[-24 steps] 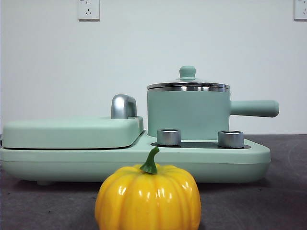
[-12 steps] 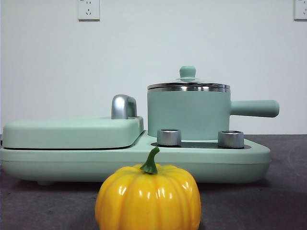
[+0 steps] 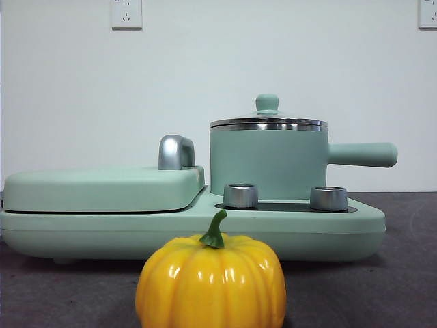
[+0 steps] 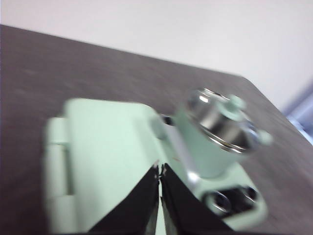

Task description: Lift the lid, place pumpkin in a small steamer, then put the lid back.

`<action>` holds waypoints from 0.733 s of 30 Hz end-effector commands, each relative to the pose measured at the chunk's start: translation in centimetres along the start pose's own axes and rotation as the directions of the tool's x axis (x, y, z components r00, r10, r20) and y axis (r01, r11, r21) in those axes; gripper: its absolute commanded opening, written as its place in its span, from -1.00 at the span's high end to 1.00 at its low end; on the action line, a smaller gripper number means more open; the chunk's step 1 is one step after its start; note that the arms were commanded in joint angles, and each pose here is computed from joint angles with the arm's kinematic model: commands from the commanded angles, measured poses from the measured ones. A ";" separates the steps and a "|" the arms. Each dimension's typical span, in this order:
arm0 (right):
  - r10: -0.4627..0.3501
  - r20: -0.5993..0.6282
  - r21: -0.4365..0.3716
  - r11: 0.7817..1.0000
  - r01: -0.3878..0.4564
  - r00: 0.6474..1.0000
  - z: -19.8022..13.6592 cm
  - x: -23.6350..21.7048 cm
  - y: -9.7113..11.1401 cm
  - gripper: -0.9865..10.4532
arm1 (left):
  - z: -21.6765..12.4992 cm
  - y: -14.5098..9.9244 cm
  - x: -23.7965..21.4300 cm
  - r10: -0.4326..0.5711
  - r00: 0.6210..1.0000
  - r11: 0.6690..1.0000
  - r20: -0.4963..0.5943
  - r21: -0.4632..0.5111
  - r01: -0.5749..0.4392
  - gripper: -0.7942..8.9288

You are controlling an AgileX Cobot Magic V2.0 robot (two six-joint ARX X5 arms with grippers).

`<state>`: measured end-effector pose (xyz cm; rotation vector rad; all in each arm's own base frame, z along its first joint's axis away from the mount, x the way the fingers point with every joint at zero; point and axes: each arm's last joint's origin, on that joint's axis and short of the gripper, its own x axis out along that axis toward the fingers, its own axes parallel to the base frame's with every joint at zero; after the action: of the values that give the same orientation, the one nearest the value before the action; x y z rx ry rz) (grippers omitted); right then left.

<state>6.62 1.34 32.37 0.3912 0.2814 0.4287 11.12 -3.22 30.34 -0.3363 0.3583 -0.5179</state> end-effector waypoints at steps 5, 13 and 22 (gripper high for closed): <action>0.207 -0.106 -0.076 0.973 -0.216 0.973 3.0 0.1 1.8 0.80 | 2.7 -2.1 0.4 -0.221 0.968 0.972 -0.119 0.053 0.228 0.82; 0.242 -0.124 -0.070 0.965 -0.251 0.962 3.3 0.1 1.9 0.80 | 3.0 -3.0 0.3 -0.306 0.940 0.947 -0.151 0.055 0.317 0.68; 0.208 -0.126 -0.063 0.974 -0.217 0.970 3.1 0.1 1.8 -0.04 | 3.0 -2.8 0.8 -0.302 0.939 0.948 -0.164 0.047 0.314 -0.20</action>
<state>7.25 1.93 35.46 0.3424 0.3589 0.6684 11.78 -5.23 33.28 -0.2958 0.4628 -0.8531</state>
